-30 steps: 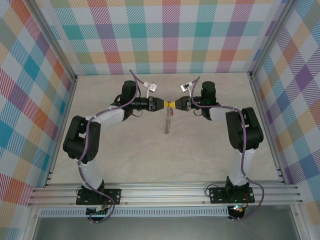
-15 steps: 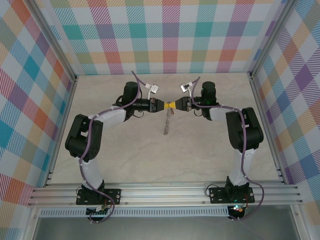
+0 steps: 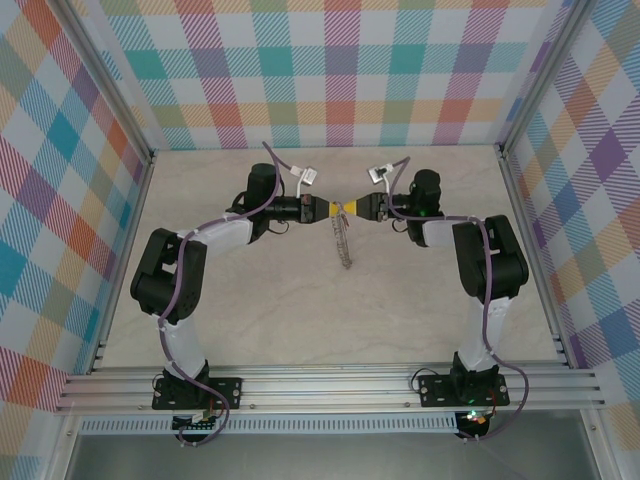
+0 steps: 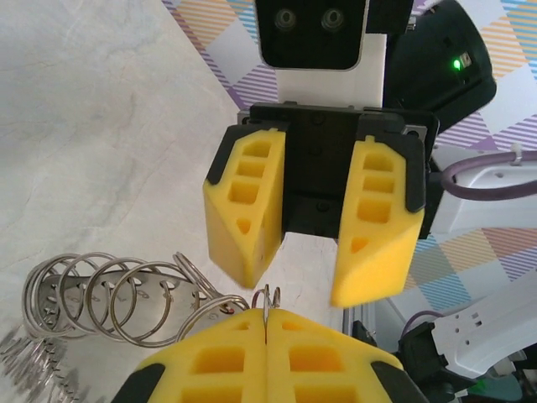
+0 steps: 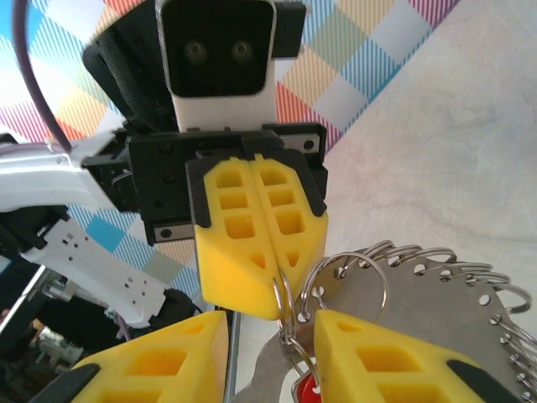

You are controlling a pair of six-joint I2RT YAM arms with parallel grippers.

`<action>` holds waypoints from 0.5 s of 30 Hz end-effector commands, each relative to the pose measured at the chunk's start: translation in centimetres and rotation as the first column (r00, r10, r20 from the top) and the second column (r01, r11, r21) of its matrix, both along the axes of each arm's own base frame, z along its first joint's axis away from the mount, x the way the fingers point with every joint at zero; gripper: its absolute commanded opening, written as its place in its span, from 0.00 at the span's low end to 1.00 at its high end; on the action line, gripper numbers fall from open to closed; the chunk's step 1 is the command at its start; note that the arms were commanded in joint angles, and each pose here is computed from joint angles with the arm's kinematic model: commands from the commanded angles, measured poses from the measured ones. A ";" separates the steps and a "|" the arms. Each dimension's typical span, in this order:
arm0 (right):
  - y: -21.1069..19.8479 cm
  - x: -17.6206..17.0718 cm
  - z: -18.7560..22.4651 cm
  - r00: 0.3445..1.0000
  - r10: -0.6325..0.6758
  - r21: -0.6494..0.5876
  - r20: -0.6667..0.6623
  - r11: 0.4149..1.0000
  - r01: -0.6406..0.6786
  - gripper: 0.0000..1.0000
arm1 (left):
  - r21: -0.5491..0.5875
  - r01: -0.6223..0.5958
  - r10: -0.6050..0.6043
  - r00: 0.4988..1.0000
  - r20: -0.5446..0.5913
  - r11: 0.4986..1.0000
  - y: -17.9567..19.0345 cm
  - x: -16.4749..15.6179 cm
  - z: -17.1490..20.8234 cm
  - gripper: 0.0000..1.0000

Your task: Put the keys on the keyring

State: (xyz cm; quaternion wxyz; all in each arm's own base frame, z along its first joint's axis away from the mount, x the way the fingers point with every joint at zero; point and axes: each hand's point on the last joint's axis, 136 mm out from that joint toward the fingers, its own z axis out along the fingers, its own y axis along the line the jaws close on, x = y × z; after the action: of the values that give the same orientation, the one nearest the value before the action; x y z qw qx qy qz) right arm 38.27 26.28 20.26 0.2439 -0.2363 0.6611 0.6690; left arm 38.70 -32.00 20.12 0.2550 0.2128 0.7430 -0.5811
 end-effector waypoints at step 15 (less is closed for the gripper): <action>1.3 -1.2 0.3 0.994 -0.107 0.081 -0.023 0.991 0.109 0.35 | -0.060 0.010 -0.004 0.994 0.106 0.998 0.1 -1.2 4.2 0.00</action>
State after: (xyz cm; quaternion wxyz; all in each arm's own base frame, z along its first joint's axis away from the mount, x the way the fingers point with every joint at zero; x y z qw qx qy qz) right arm 37.32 27.13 19.24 0.2588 -0.1693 0.6622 0.6826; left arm 38.43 -31.86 20.66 0.2597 0.2088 0.7405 -0.5836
